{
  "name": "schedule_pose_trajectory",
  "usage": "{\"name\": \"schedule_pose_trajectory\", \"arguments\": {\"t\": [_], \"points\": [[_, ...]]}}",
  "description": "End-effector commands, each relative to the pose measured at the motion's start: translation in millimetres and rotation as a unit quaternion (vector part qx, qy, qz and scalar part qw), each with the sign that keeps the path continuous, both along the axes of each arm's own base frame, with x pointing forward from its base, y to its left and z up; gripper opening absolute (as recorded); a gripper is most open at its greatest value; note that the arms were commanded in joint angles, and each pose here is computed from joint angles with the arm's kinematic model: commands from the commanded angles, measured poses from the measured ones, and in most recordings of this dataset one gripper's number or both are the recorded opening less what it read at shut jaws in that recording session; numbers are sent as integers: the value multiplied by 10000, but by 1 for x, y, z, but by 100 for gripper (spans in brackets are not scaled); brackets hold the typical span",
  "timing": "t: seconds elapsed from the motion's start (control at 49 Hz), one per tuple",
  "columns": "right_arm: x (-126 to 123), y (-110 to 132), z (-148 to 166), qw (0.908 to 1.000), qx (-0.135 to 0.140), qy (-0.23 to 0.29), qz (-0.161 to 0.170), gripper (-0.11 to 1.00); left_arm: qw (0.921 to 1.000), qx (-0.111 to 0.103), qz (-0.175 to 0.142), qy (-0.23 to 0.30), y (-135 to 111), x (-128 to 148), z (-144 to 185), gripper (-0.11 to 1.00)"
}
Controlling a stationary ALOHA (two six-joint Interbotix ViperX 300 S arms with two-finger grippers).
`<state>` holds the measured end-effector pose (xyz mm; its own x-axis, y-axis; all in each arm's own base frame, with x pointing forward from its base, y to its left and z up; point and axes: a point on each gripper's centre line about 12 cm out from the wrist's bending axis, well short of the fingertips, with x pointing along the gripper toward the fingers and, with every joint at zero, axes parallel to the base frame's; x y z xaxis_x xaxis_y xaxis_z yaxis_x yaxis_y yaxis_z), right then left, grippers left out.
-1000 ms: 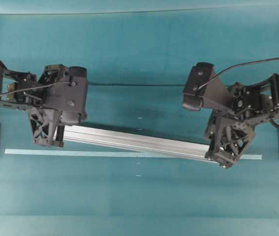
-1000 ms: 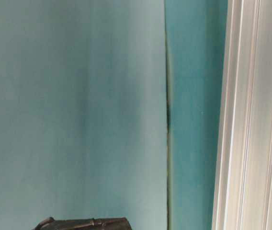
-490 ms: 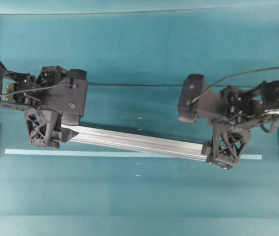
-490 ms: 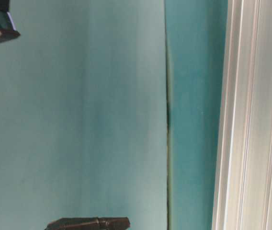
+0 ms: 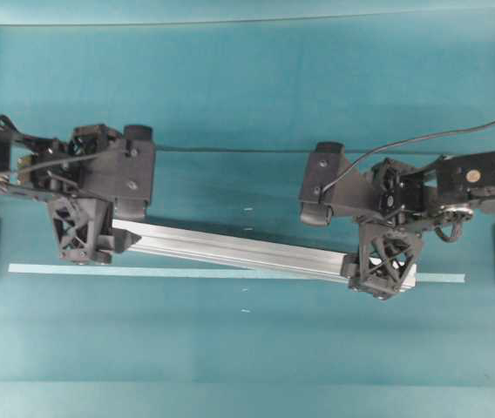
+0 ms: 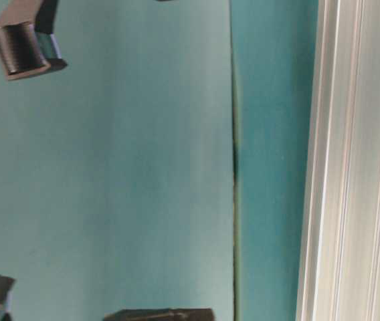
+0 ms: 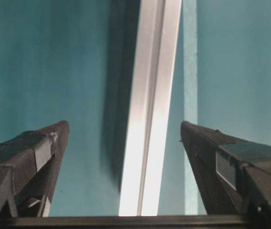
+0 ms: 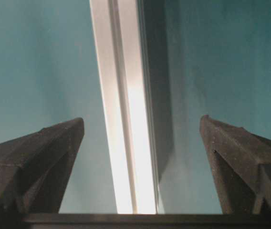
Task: Lift the metal rail with both hands.
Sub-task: 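Lower both grippers around the rail ends and close on it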
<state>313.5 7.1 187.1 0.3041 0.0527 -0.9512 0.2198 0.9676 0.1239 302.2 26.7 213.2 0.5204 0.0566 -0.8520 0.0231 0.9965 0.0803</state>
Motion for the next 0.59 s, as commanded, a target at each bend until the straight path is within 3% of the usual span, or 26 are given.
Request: {"name": "schedule_pose_trajectory", "arguments": {"t": [0.0, 0.204, 0.572], "points": [[2, 2, -3, 10000, 17, -53, 12, 100, 10000, 10, 28, -61, 2, 2, -2, 97], [-4, 4, -18, 9999, 26, 131, 30, 100, 9999, -12, 68, 91, 4, 2, -18, 97], [-3, 8, -29, 10000, 39, -3, 23, 100, 9999, -29, 66, 112, 3, 3, -33, 98]]}}
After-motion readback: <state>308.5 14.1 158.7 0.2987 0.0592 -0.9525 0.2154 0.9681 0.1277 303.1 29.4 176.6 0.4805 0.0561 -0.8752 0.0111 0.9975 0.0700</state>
